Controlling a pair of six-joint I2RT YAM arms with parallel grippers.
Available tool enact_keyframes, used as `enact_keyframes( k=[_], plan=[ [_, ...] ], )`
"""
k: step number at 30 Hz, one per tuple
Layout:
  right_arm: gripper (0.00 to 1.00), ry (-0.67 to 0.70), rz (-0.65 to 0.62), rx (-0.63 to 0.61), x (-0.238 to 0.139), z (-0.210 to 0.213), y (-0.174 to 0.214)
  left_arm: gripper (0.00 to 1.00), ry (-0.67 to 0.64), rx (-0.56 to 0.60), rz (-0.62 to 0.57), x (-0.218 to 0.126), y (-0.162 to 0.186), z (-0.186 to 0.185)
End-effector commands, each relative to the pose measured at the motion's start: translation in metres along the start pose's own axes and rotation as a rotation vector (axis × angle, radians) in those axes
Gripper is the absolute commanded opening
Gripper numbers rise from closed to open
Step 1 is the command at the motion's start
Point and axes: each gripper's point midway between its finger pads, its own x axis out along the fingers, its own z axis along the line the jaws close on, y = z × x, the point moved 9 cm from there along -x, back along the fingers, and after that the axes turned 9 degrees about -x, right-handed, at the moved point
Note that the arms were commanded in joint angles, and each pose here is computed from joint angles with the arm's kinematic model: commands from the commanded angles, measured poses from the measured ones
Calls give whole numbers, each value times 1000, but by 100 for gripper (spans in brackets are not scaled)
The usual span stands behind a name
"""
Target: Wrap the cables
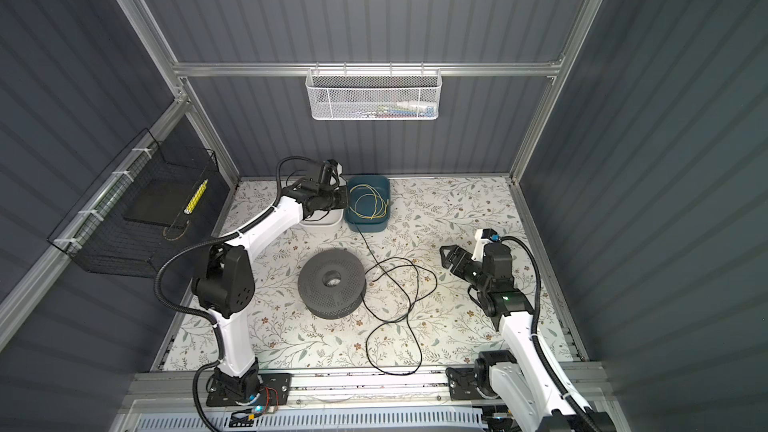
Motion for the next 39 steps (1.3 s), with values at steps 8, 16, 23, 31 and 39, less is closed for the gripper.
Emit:
enact_keyframes(
  k=[8, 16, 23, 31, 39],
  plan=[
    [86, -15, 1, 9, -5, 3, 2, 0, 86, 193, -226, -92, -21, -46],
    [86, -66, 12, 9, -8, 9, 1, 0, 47, 460, -537, -165, -22, -93],
    [86, -62, 11, 10, -11, 10, 0, 0, 313, 621, -669, -221, -9, -140],
    [86, 0, -11, 29, -10, 5, -2, 0, 665, 865, -570, -250, 85, -205],
    [89, 216, -79, 88, -24, -13, -6, 0, 840, 813, -296, -187, 171, -236]
  ],
)
